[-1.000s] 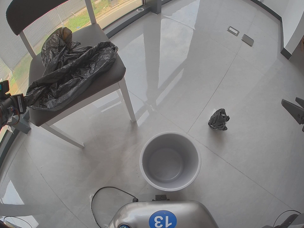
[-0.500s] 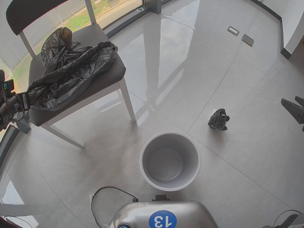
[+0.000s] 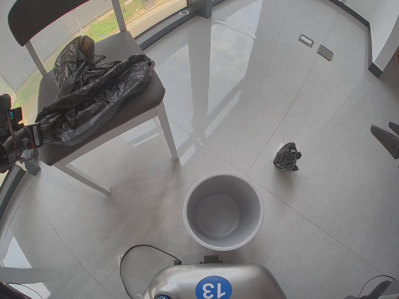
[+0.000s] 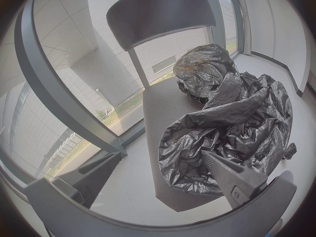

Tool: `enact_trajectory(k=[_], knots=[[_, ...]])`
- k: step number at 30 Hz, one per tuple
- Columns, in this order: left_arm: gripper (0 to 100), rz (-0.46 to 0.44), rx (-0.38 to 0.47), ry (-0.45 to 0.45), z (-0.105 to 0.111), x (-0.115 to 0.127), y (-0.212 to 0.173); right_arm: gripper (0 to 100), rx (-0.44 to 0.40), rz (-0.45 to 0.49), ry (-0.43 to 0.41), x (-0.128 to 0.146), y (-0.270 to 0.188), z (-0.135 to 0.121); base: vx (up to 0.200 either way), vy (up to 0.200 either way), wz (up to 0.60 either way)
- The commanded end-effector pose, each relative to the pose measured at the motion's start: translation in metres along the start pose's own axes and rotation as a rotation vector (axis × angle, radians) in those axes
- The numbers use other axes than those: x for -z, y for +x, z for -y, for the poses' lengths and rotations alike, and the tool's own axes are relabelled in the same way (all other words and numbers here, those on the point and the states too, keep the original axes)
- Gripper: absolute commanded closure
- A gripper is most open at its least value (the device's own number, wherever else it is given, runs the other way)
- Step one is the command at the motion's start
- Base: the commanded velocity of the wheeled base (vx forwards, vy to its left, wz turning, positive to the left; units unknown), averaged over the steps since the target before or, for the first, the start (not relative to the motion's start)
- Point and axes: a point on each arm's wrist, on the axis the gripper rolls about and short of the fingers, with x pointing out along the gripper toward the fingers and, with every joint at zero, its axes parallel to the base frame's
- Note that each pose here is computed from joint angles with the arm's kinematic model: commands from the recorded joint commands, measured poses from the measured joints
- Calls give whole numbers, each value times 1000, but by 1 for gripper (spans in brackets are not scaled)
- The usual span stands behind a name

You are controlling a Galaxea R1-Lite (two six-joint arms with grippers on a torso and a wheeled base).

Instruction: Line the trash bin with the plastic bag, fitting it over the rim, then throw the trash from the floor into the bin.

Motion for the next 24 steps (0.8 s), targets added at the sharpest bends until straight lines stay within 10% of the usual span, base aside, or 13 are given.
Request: enact_trajectory(k=[1, 13, 14, 24], knots=[[0, -4, -2, 1, 1, 2, 6, 0, -1, 22, -3, -7, -1, 0, 0, 0, 0], [0, 5, -1, 5, 2, 3, 11, 0, -1, 45, -16, -15, -2, -1, 0, 0, 0], [100, 5, -1, 5, 2, 3, 11, 0, -1, 45, -16, -15, -2, -1, 0, 0, 0], [100, 6, 1, 5, 3, 3, 11, 0, -1, 49, -29, -16, -2, -1, 0, 0, 0]])
